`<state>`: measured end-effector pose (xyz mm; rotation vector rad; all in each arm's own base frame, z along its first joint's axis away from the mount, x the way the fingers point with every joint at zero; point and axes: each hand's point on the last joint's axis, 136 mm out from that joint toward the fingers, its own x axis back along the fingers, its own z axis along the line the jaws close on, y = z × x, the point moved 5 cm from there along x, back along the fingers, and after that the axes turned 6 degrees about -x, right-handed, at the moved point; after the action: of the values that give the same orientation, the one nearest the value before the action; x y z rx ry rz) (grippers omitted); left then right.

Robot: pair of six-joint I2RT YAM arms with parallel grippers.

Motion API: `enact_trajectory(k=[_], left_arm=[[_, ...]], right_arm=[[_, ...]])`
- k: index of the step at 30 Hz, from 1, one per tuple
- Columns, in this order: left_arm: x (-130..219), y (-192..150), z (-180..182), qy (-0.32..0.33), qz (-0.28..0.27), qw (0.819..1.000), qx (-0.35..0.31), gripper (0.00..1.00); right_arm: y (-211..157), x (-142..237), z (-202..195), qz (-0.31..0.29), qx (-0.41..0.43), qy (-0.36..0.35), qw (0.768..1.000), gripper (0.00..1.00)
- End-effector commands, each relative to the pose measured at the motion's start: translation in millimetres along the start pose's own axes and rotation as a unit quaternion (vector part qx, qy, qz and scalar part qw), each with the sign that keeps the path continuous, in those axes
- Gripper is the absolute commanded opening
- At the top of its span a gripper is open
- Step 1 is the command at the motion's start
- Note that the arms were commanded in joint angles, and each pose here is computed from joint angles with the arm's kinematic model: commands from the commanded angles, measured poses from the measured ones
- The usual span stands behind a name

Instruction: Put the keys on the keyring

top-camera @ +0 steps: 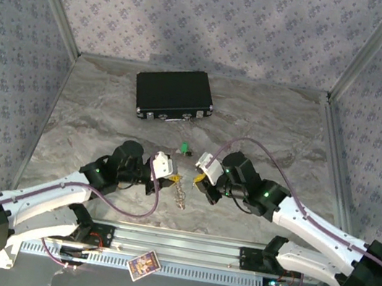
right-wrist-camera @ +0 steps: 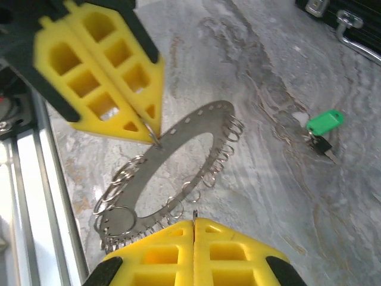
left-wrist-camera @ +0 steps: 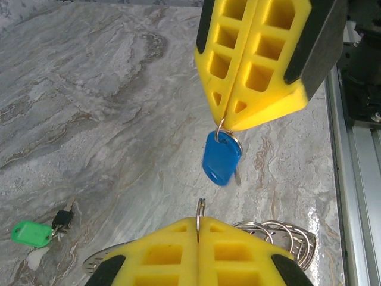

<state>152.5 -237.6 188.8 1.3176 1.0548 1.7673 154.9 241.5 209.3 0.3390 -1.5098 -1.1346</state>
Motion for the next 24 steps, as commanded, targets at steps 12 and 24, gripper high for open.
enact_trajectory(k=[12,24], left_arm=[[-2.8,15.8,-8.7,-0.039,-0.033,0.997,-0.054,0.00],[-3.9,16.2,-9.4,-0.044,-0.029,0.997,-0.058,0.00]], right_arm=[[17.2,1.0,18.5,-0.024,0.064,0.073,0.995,0.00],[23.9,-12.5,20.9,-0.021,0.060,0.089,0.994,0.00]])
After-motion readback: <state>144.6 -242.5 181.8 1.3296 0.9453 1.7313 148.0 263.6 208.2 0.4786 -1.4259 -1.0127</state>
